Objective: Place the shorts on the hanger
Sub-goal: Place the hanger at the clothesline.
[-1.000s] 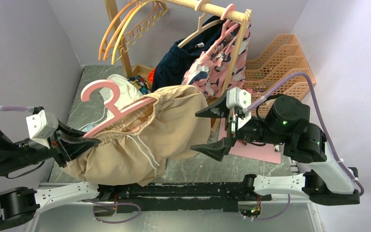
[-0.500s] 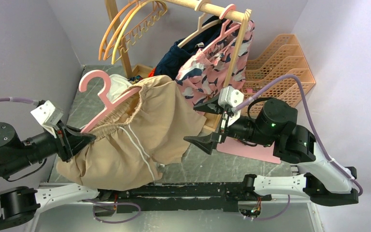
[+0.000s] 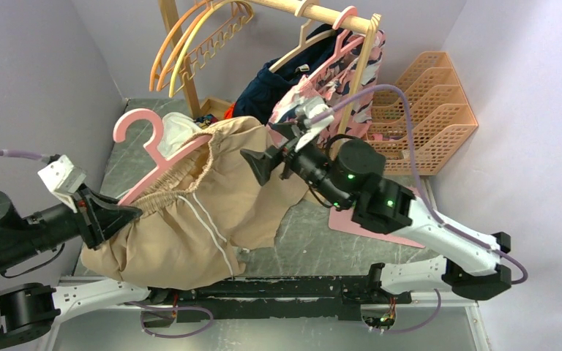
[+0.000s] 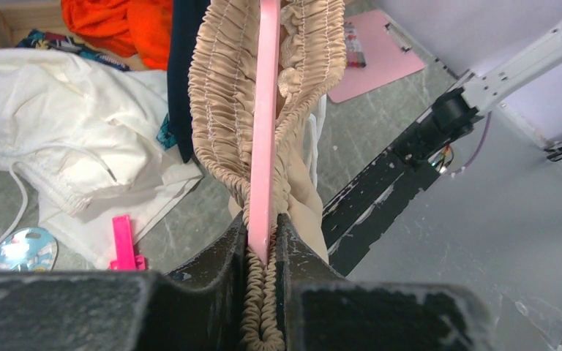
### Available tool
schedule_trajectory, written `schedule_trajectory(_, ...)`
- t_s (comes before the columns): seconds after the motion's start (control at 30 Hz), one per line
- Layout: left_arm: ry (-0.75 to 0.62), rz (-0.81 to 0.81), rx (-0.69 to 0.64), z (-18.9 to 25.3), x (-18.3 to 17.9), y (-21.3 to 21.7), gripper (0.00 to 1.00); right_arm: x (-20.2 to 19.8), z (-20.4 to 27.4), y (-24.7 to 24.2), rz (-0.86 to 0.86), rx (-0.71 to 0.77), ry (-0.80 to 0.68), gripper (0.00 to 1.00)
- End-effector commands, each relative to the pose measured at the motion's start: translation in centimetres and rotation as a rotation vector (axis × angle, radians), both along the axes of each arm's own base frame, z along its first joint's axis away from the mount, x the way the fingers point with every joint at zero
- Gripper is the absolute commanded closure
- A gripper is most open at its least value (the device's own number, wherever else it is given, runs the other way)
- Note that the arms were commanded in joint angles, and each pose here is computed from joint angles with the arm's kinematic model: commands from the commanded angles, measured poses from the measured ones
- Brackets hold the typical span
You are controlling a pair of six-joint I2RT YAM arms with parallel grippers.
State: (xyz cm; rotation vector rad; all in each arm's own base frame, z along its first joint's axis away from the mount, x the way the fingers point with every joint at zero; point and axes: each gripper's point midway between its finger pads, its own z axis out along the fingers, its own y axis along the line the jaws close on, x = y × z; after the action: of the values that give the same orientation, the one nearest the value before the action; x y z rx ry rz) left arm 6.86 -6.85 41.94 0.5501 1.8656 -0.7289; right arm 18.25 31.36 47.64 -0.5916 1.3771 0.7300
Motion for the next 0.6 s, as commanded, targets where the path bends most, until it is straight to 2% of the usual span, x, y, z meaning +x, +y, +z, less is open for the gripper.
schedule_trajectory(0.0, -0.109, -0.049, -0.18, 4.8, -1.6, 1.2, 0.93, 2.4, 3.6, -0.7, -0.156, 0.189, 0.028, 0.03)
schedule_trajectory(0.17, -0.22, -0.035, -0.288, 8.4, -2.6, 3.4, 0.93, 2.7, 4.2, -1.5, -0.195, 0.274, 0.022, 0.03)
schedule_trajectory(0.37, -0.32, 0.037, -0.328, 11.1, -1.9, 5.1, 0.93, 2.0, 5.4, -4.7, -0.219, 0.381, 0.005, 0.03)
schedule_trajectory(0.57, -0.424, 0.129, -0.402, 14.5, -2.1, 8.4, 0.93, 2.1, 5.3, -6.2, -0.256, 0.385, 0.009, 0.03)
